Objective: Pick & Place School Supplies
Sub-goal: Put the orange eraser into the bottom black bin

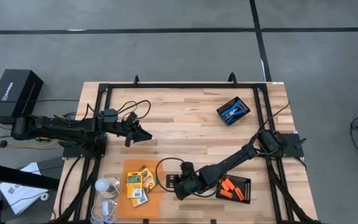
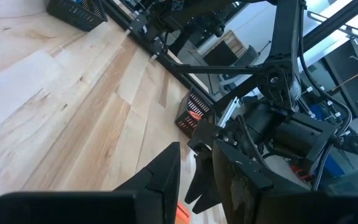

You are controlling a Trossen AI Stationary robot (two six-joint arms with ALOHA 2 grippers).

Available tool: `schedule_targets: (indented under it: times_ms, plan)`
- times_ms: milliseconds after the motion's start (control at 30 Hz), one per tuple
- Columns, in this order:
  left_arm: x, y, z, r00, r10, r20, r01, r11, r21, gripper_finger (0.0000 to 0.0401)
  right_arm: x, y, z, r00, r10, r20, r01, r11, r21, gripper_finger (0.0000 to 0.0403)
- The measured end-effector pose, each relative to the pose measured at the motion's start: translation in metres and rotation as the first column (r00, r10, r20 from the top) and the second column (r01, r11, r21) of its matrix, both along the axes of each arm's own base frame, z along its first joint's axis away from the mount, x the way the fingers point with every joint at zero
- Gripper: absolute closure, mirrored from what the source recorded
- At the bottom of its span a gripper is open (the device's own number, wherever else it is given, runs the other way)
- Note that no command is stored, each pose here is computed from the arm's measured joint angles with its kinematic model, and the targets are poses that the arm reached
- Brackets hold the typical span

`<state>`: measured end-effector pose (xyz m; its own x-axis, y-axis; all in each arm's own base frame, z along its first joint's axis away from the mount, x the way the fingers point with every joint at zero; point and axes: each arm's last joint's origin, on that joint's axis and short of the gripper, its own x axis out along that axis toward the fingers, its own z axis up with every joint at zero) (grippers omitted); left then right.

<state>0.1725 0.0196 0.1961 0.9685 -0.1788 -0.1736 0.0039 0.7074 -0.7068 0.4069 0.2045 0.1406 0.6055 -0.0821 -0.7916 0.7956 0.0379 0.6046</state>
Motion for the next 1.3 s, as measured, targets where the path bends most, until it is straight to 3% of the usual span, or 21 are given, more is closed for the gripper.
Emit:
schedule_targets:
  times_ms: [1300]
  plan:
    - [0.000, -0.001, -0.002, 0.999, -0.027, -0.016, 0.027, 1.000, -0.010, 0.0311, -0.002, -0.007, -0.016, 0.999, -0.045, 0.014, 0.045, 0.999, 0.025, 0.0290]
